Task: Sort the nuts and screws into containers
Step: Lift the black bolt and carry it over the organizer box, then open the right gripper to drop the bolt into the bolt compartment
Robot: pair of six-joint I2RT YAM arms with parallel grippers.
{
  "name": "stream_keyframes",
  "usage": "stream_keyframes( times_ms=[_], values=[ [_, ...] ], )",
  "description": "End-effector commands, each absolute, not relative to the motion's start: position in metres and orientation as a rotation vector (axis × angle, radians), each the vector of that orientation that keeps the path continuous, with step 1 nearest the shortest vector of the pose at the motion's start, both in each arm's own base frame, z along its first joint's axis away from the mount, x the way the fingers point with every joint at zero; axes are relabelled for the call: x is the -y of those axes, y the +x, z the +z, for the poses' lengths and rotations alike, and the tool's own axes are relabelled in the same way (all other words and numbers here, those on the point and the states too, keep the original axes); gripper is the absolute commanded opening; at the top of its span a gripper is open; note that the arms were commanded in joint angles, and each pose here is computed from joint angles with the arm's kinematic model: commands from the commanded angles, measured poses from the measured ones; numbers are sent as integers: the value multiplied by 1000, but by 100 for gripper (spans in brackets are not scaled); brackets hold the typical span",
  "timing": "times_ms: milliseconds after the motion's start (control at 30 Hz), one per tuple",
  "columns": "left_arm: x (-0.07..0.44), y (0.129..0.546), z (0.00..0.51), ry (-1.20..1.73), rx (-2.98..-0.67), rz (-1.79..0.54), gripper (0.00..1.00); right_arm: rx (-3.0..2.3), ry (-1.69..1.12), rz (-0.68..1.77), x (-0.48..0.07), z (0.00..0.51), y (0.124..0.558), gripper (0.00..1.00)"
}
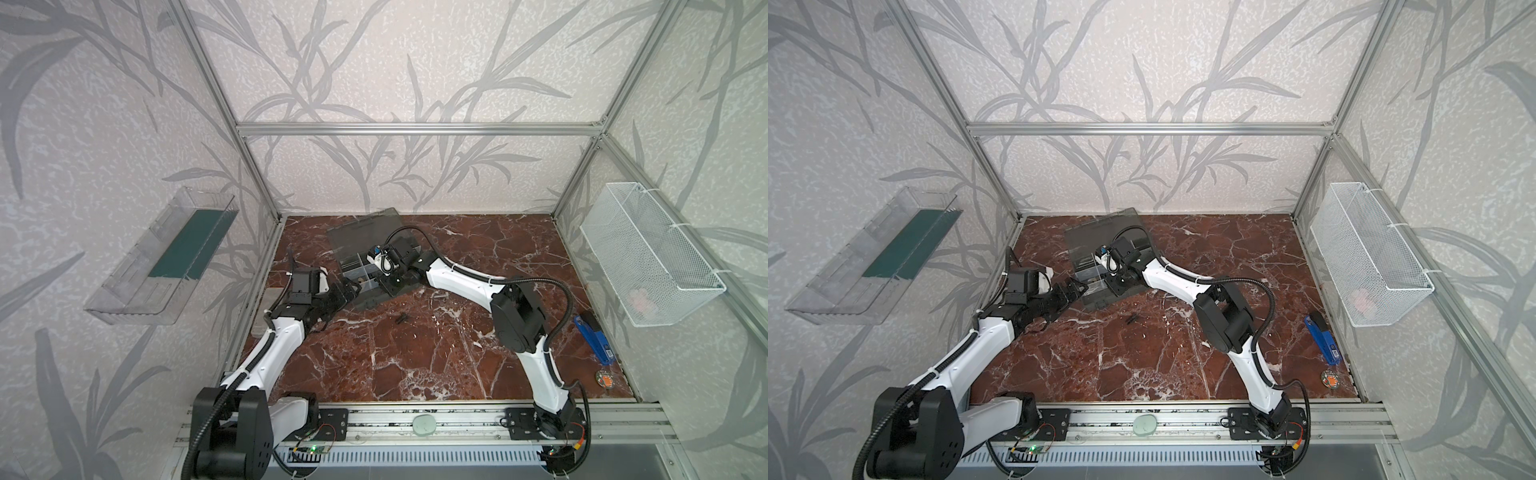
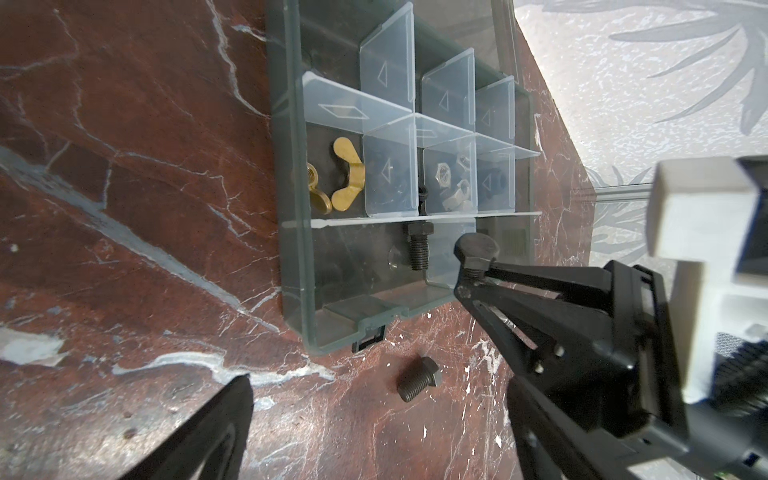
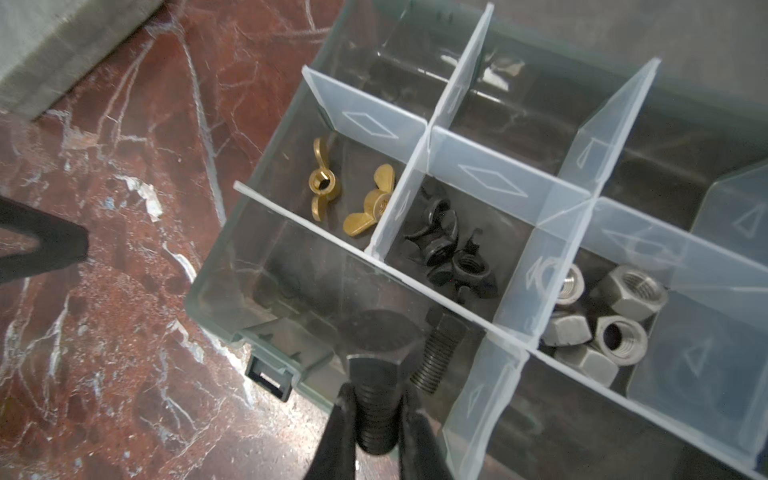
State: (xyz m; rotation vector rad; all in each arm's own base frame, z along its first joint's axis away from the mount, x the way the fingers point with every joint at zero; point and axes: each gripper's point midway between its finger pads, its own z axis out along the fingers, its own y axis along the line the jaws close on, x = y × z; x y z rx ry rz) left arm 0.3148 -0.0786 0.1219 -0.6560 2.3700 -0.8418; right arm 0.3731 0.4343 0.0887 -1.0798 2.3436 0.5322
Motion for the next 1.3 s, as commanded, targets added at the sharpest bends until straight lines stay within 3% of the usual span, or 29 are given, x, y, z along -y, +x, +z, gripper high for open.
stream_keyframes(
  times_ms=[0,233,700,1267],
  values=[
    [79,314,119,-672,-2367,-859,93,-2305,-1089,517,-441,101,381,6],
    [79,314,118,-674,-2366,-866,93,-2331,-1106,496,-440,89,380,11],
    [80,314,122,-668,-2362,-876,93,-2331,-1100,483,-439,98,378,34],
    [82,314,119,-676,-2366,-901,93,-2345,-1077,518,-400,136,337,45]
  ],
)
